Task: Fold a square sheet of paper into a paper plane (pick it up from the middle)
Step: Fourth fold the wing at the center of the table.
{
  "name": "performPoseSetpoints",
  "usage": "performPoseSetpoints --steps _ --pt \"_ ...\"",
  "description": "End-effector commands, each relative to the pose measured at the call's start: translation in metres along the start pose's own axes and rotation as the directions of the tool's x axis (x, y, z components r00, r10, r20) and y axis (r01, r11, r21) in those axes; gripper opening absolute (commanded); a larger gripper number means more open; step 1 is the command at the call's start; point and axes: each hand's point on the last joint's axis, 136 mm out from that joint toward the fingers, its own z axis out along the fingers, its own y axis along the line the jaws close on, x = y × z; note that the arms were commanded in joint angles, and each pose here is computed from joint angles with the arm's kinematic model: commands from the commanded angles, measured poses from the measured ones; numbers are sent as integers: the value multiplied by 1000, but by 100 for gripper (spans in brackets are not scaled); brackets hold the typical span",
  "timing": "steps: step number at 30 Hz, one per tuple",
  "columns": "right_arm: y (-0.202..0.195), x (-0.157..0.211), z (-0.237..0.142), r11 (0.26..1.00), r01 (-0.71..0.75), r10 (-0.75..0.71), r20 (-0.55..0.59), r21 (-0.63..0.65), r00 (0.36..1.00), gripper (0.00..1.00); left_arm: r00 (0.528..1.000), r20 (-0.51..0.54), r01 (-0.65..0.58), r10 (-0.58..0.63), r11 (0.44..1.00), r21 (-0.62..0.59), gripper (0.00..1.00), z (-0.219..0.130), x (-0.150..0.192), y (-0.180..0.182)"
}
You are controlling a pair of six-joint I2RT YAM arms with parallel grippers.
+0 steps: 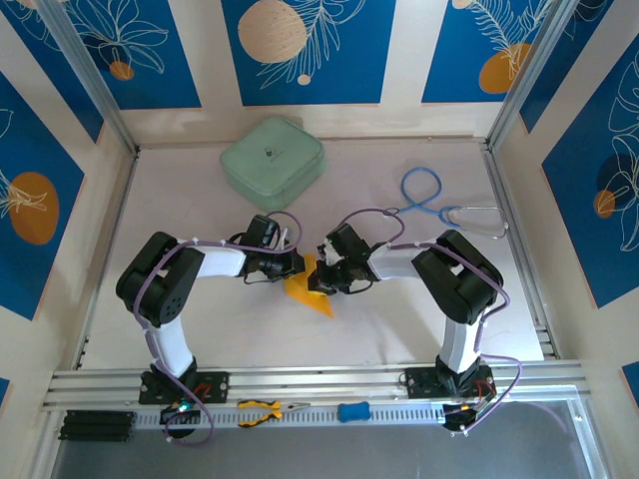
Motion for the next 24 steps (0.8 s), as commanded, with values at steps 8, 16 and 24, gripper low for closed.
performPoseSetpoints --steps 8,16,24 --pt "7 16 -17 1000 22 -22 -14 -10 1000 7 999 -20 39 -41 994 -99 0 4 10 39" --pt "0 16 0 999 9 -7 -57 37 998 8 999 -20 42 -44 995 -94 0 3 10 37" --pt "-40 56 -2 997 -65 69 -97 44 993 8 999 -20 39 -42 994 -103 0 3 9 40"
